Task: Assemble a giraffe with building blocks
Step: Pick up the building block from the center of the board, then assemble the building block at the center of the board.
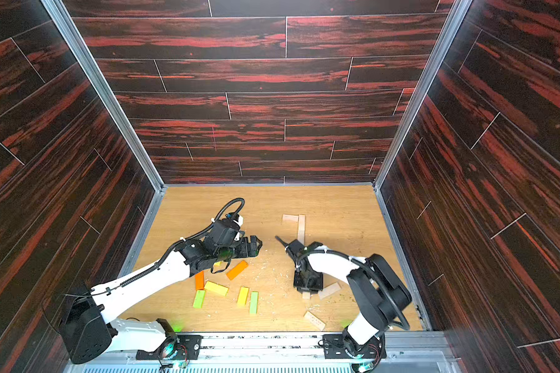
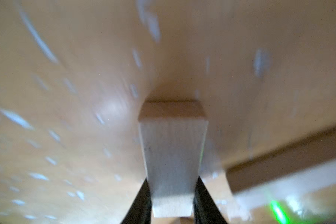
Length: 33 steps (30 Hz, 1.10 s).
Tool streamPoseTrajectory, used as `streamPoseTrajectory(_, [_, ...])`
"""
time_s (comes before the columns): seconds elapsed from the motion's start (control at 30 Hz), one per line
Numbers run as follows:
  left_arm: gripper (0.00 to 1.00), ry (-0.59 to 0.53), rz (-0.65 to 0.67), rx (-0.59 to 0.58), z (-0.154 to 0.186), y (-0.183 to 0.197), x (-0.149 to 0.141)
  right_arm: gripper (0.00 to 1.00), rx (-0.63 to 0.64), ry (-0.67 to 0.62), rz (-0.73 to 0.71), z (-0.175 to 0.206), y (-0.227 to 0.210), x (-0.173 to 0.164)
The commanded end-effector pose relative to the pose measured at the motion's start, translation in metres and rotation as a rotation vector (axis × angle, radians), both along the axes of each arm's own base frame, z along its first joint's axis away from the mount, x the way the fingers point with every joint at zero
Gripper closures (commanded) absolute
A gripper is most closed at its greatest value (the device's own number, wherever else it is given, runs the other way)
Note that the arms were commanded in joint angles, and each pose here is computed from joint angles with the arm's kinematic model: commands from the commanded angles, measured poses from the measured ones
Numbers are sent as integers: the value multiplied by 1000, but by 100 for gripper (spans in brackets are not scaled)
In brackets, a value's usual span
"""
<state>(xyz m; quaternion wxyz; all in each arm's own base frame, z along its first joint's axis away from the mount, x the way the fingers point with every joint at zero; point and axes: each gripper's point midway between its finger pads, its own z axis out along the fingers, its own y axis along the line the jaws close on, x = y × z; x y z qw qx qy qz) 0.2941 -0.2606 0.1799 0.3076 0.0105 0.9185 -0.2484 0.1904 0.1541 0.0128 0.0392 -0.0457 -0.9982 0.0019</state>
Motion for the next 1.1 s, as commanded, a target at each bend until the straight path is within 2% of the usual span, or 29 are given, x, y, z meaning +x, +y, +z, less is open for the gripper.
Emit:
streamPoseTrajectory(0.0, [5, -25, 4, 14, 11, 1, 3, 78, 0, -19, 34, 0, 3, 23])
streamPoseTrajectory(0.3, [5, -39, 21, 23, 11, 5, 5, 75, 21, 19, 63, -3, 16, 52])
streamPoseTrajectory(0.73, [4, -72, 46, 30, 12, 13, 6, 72, -1, -13, 44, -6, 13, 95])
streamPoseTrajectory(1.07, [4, -78, 47, 37, 12, 15, 5, 71, -1, -4, 42, -9, 16, 99])
